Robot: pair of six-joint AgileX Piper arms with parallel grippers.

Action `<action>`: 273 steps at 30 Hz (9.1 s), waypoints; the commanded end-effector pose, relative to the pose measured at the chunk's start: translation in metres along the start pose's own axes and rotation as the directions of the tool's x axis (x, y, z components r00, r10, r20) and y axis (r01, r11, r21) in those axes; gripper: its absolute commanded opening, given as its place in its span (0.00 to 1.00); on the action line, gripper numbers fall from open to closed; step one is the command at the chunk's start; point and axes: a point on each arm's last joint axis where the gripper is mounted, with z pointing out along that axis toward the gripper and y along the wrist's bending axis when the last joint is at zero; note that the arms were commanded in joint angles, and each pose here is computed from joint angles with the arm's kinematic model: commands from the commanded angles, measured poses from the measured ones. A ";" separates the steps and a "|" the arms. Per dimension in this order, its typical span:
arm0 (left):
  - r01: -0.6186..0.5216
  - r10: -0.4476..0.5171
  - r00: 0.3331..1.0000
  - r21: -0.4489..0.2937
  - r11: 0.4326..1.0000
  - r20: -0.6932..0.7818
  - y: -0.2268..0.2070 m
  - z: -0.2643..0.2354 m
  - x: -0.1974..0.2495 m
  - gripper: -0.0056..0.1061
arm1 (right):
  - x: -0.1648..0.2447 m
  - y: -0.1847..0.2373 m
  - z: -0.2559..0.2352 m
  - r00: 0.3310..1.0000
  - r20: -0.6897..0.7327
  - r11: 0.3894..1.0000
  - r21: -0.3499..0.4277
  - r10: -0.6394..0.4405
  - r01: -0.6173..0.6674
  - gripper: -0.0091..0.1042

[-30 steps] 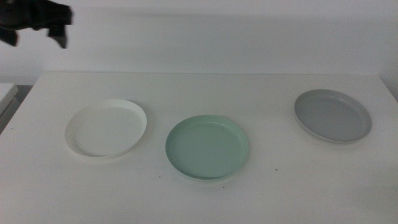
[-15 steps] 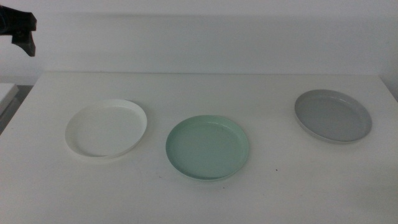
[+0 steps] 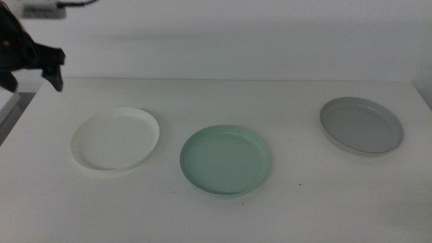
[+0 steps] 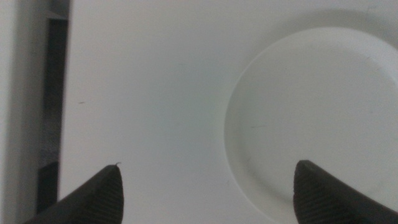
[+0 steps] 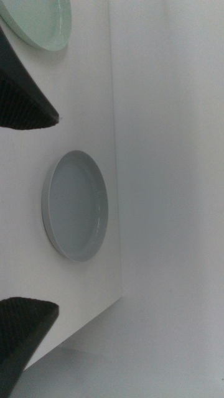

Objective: Stack the three bowls on top of each other.

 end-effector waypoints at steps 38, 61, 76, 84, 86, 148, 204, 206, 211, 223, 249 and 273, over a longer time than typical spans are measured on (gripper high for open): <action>-0.014 0.044 0.974 0.133 0.991 -0.222 -0.007 0.160 0.001 0.24 | 0.001 0.000 0.000 1.000 0.005 1.000 -0.001 -0.015 0.015 0.90; -0.051 0.016 0.995 0.356 0.933 0.101 -0.074 -0.002 0.012 0.03 | 0.001 0.000 0.000 1.000 0.005 1.000 -0.001 -0.015 0.015 0.90; -0.209 0.211 0.977 0.412 0.887 0.042 -0.197 0.035 0.036 0.03 | 0.001 0.000 0.000 1.000 0.005 1.000 -0.001 -0.015 0.015 0.90; -0.195 0.245 0.967 0.428 0.882 -0.064 -0.204 0.077 0.042 0.03 | 0.001 0.000 0.000 1.000 0.005 1.000 -0.001 -0.015 0.015 0.90; -0.191 0.251 0.964 0.439 0.878 -0.084 -0.206 0.087 0.043 0.03 | 0.001 0.000 0.000 1.000 0.005 1.000 -0.001 -0.015 0.015 0.90; -0.686 0.266 0.572 0.275 0.673 0.776 -0.111 -0.231 0.166 0.89 | 0.001 0.000 0.000 1.000 0.005 1.000 -0.001 -0.015 0.015 0.90; -0.652 0.205 0.511 0.220 0.726 0.835 -0.108 -0.237 0.156 0.89 | -0.128 0.014 0.067 0.841 -0.495 0.973 0.046 0.220 -0.227 0.90; -0.652 0.205 0.511 0.220 0.726 0.835 -0.108 -0.237 0.156 0.89 | -0.141 0.015 0.082 0.844 -0.485 0.970 0.047 0.229 -0.237 0.90; -0.652 0.205 0.511 0.220 0.726 0.835 -0.108 -0.237 0.156 0.89 | -0.152 0.014 0.110 0.857 -0.464 0.972 0.048 0.227 -0.231 0.90; -0.652 0.205 0.511 0.220 0.726 0.835 -0.108 -0.237 0.156 0.89 | -0.169 -0.001 0.219 0.706 -0.675 0.976 0.117 0.214 -0.183 0.90; -0.652 0.205 0.511 0.220 0.726 0.835 -0.108 -0.237 0.156 0.89 | -0.039 -0.079 0.402 0.376 -0.887 0.962 0.223 0.267 -0.156 0.90; -0.652 0.205 0.511 0.220 0.726 0.835 -0.108 -0.237 0.156 0.89 | 0.012 -0.083 0.410 0.254 -0.928 0.960 0.241 0.271 -0.144 0.32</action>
